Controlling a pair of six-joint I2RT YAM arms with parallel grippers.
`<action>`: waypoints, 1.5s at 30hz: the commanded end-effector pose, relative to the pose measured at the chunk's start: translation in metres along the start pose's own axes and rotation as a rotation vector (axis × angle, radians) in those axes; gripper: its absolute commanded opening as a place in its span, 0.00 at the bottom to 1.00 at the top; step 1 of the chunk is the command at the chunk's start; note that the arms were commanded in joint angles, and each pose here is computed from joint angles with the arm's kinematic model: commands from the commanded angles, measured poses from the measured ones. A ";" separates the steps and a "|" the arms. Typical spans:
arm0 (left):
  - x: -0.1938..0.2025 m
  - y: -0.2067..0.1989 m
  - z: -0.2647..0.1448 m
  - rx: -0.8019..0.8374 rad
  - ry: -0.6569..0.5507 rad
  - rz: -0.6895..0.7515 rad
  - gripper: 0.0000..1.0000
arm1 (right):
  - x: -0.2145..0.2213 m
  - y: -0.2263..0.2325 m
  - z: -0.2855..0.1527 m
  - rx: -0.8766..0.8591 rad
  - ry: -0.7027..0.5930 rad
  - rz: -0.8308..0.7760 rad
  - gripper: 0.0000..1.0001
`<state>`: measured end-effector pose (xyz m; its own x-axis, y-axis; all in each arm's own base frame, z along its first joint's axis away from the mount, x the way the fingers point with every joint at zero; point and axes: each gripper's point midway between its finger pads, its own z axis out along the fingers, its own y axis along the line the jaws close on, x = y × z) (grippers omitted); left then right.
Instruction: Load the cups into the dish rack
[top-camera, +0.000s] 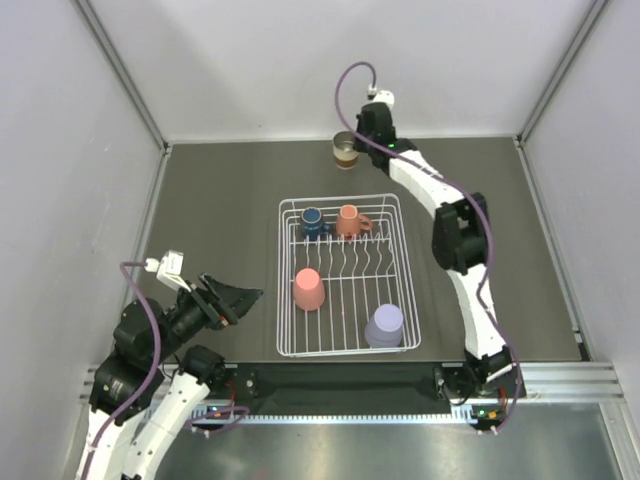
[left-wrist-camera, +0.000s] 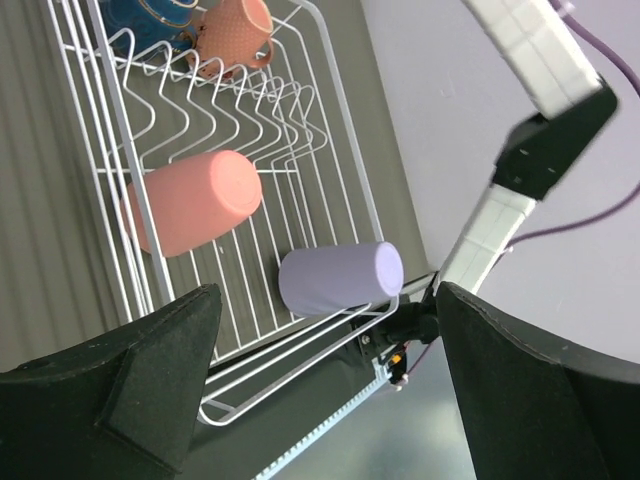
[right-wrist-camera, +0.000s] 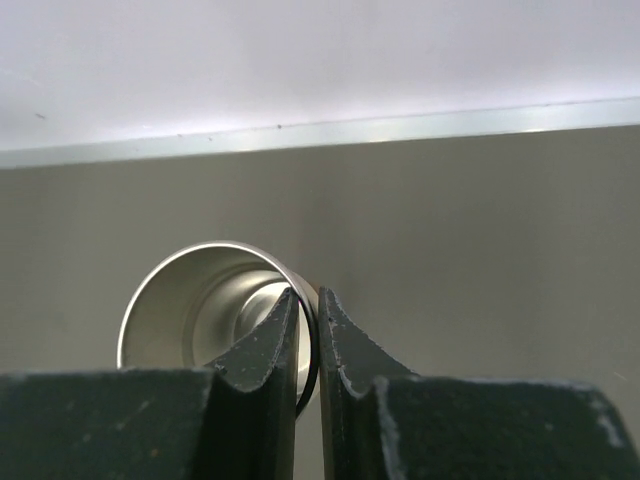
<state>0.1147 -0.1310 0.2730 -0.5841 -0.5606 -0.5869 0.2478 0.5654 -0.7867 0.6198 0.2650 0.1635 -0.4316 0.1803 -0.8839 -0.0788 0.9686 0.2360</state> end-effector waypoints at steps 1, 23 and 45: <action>-0.009 -0.019 -0.012 0.046 -0.029 -0.058 0.94 | -0.136 0.013 -0.104 -0.118 -0.243 0.143 0.00; -0.030 -0.108 -0.007 0.416 0.025 -0.069 0.99 | -0.070 -0.003 -0.464 -0.620 -0.263 0.305 0.00; -0.029 -0.149 0.046 0.780 0.080 -0.085 0.99 | 0.018 0.023 -0.554 -1.166 -0.104 0.483 0.00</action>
<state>0.1473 -0.2213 0.3654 -0.7254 -0.5160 -0.4556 0.5200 0.0229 -0.8539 0.1359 0.1929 0.3352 -0.5960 0.5360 -0.5979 -0.5858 0.2190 0.7803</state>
